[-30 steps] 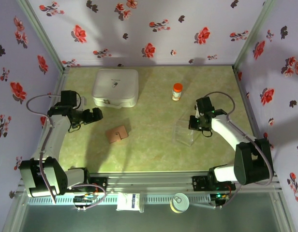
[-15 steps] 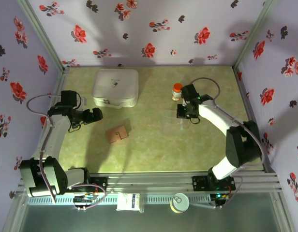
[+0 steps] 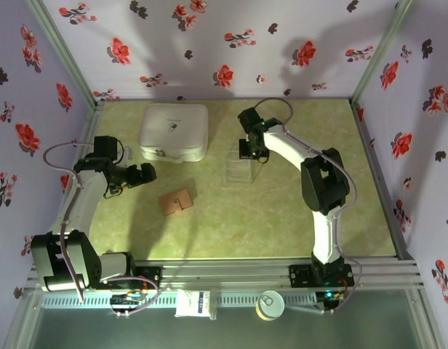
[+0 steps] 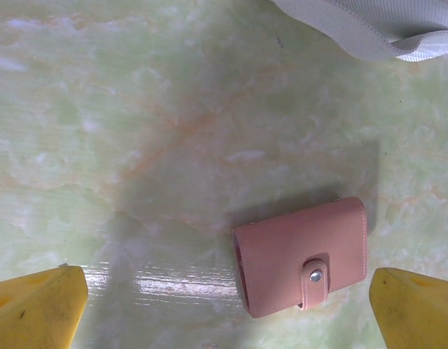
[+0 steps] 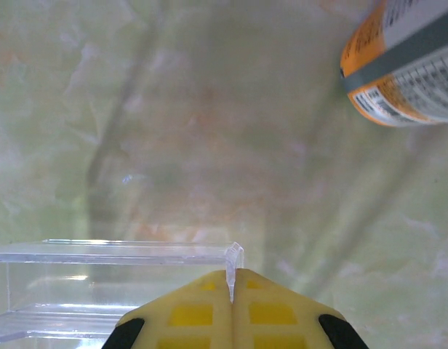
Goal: Take the credit cards out of the card holder
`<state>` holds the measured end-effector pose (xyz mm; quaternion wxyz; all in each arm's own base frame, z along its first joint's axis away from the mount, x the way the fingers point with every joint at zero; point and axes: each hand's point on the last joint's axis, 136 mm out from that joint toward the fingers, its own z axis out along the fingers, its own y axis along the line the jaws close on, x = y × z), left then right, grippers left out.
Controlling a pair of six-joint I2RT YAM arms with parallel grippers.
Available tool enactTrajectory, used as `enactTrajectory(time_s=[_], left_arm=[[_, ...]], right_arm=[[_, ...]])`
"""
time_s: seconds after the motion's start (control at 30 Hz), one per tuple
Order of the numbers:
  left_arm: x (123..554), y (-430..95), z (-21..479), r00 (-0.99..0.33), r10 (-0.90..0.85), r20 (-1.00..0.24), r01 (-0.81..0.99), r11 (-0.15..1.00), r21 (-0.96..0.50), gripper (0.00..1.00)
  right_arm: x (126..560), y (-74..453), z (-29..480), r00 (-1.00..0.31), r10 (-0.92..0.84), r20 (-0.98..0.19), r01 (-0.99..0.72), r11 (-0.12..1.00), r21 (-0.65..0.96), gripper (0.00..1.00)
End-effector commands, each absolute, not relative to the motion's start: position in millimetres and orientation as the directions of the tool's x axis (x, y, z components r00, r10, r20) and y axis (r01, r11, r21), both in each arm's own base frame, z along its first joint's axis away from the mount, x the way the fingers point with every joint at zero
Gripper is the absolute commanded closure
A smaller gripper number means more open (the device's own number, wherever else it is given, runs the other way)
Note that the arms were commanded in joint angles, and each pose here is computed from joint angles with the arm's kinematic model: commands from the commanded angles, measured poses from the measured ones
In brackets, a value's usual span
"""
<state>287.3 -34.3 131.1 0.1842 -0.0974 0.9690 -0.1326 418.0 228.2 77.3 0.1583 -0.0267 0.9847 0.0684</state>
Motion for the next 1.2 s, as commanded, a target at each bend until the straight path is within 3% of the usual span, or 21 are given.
enactTrajectory(time_s=[0.0,0.77,1.17], left_arm=[[283.4,-39.6,129.3,-0.930,-0.214,-0.300,-0.121,0.946,-0.300,0.00],[282.7,-38.6,126.2,-0.934,-0.213,-0.288,-0.126,0.948,-0.292,0.00],[278.4,-47.6,123.8,-0.941,-0.192,-0.277,-0.106,0.949,-0.295,0.00]], right_arm=[[419.5,226.1,82.0,-0.956,-0.021,-0.293,-0.049,0.995,0.090,0.98],[443.2,234.8,70.8,-0.959,-0.020,-0.283,-0.034,0.999,0.043,0.93],[445.0,238.6,96.2,-0.951,-0.002,-0.311,-0.024,0.998,0.065,0.79]])
